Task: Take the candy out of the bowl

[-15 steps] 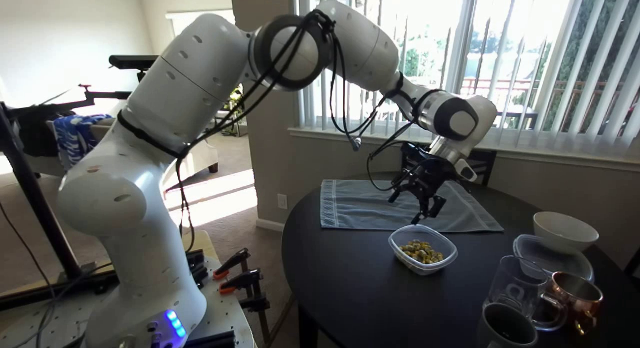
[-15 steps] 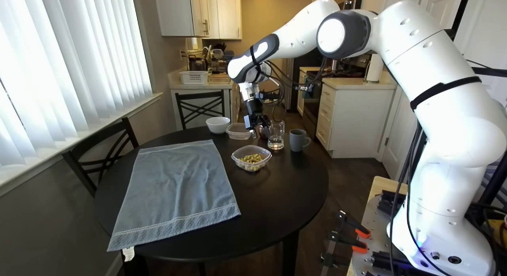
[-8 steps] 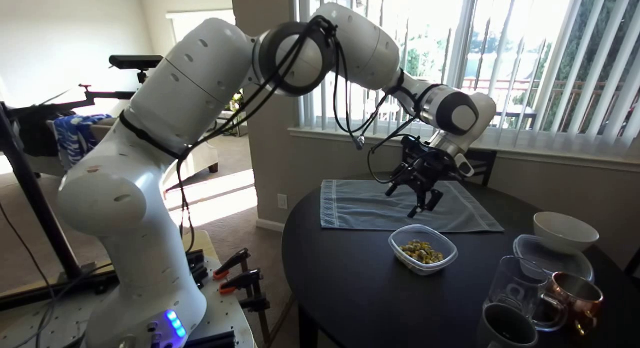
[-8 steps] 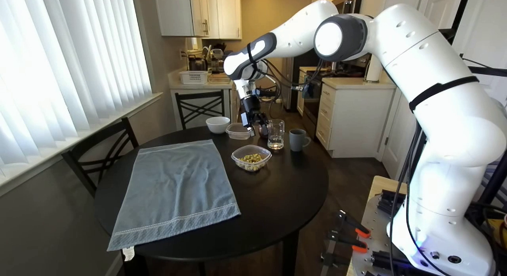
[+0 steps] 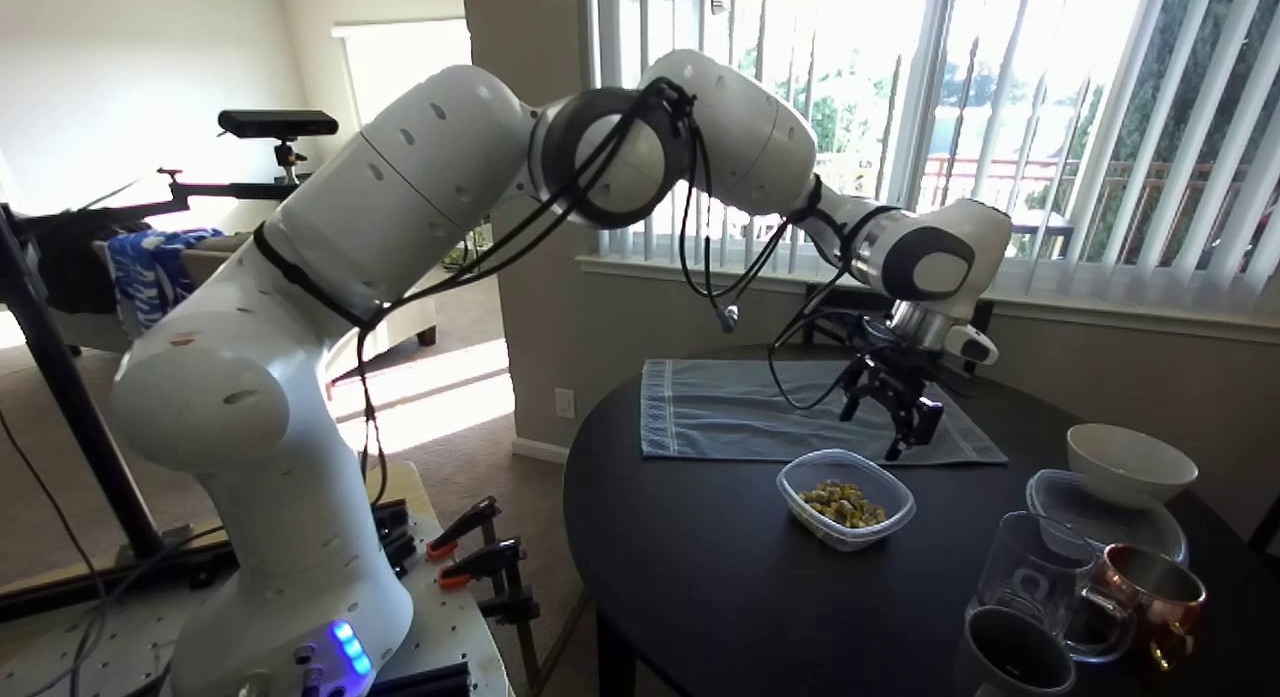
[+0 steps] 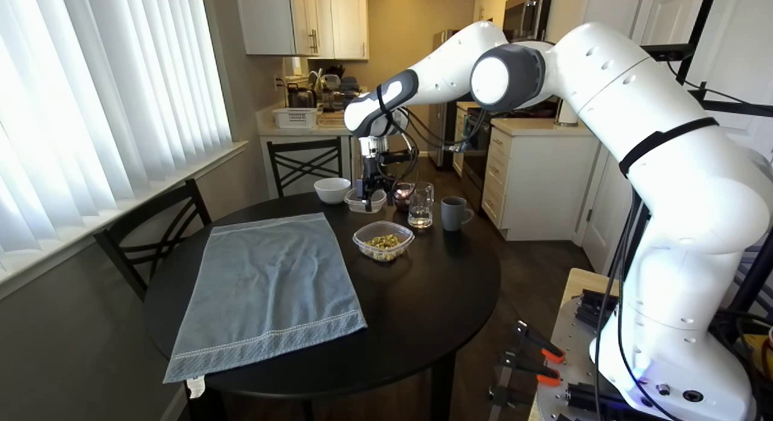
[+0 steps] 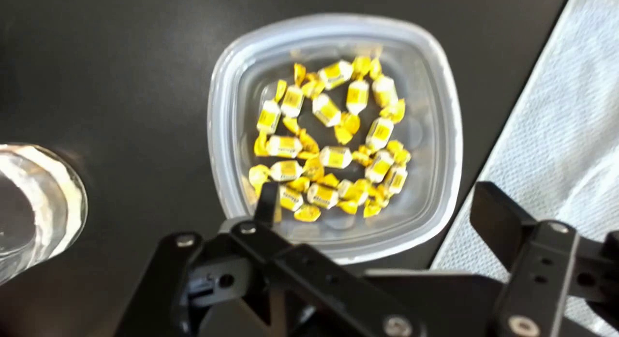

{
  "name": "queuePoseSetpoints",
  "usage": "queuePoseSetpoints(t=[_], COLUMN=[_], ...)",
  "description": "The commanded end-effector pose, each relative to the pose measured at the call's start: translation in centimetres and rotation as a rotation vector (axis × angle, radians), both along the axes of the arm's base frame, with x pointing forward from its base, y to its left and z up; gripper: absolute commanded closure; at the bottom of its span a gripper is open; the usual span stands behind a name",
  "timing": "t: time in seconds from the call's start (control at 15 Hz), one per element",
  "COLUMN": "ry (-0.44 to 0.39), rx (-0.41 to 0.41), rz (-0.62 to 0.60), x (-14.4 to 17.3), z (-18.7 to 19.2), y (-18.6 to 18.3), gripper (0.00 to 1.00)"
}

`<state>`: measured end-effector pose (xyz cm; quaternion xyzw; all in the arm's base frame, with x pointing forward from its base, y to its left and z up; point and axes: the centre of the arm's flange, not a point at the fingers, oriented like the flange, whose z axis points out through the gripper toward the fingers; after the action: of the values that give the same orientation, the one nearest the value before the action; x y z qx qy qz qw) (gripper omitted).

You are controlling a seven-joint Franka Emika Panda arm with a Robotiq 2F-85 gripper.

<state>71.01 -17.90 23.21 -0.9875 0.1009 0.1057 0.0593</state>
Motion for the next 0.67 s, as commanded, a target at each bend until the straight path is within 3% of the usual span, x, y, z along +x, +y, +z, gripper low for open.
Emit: queuePoseSetpoints(t=[0.0,0.4,0.6], ry=[-0.118,-0.262,-0.234], rx=[-0.080,-0.300,-0.336], rz=[-0.150,-0.351,-0.327], x=[1.6,-0.1,-0.9], z=[-3.1,-4.3,-4.8], y=[-2.2,-5.6,-6.7], gripper=[0.00,0.00,0.00])
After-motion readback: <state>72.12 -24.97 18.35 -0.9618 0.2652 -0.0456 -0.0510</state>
